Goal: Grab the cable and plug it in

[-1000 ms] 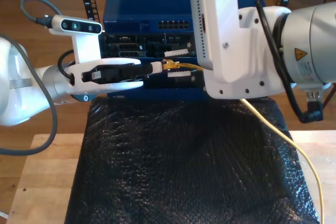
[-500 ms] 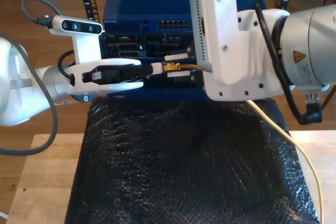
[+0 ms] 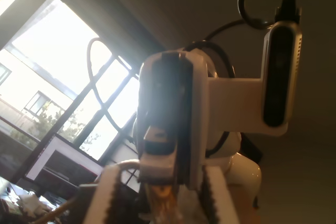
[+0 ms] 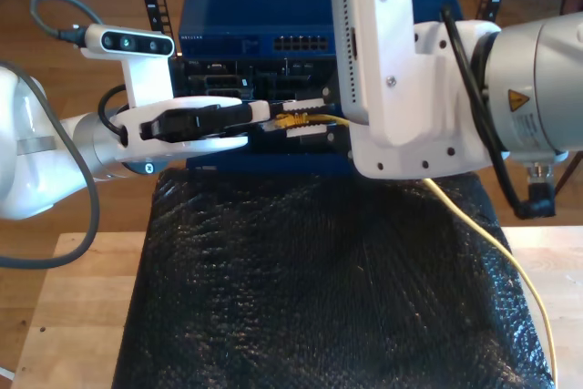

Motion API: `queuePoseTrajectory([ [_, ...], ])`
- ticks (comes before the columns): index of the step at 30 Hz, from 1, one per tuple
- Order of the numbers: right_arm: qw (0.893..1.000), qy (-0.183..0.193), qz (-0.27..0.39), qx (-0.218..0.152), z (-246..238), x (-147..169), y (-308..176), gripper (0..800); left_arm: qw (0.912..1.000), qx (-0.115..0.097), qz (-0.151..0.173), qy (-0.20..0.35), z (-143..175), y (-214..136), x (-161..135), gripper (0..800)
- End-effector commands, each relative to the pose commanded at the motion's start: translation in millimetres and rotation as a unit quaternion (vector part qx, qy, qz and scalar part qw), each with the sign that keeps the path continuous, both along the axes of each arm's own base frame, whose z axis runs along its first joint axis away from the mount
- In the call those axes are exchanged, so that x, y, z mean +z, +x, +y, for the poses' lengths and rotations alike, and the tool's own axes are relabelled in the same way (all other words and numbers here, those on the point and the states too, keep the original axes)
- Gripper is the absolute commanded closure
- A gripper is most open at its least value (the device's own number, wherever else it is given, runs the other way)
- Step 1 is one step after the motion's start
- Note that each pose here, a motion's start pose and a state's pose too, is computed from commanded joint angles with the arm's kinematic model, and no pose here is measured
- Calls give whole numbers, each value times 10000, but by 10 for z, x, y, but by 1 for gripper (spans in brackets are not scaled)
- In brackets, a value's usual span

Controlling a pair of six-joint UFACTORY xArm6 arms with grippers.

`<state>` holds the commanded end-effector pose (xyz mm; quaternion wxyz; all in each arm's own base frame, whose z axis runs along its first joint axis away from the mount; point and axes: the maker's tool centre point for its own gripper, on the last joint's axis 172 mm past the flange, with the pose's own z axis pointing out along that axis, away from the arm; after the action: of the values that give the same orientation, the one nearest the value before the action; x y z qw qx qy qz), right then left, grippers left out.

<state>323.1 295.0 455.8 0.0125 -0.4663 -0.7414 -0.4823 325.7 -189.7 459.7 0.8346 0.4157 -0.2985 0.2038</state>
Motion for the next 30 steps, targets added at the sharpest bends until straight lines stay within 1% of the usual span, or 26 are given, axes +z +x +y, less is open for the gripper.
queuePoseTrajectory([
  [3,10000,-4,6,0,2,-7,2,798,10000,29,-12,-20,8,14,14,301],
  [5,10000,-4,29,-5,6,-19,6,798,9999,110,-25,-86,20,54,48,247],
  [8,10000,-2,40,-5,9,-25,8,798,9998,142,-46,-116,24,67,73,236],
  [10,10000,11,48,-6,11,-23,7,798,9998,160,-54,-115,28,73,77,200],
  [30,10000,15,31,-61,-21,-6,48,798,9998,157,-23,-107,25,70,62,193],
])
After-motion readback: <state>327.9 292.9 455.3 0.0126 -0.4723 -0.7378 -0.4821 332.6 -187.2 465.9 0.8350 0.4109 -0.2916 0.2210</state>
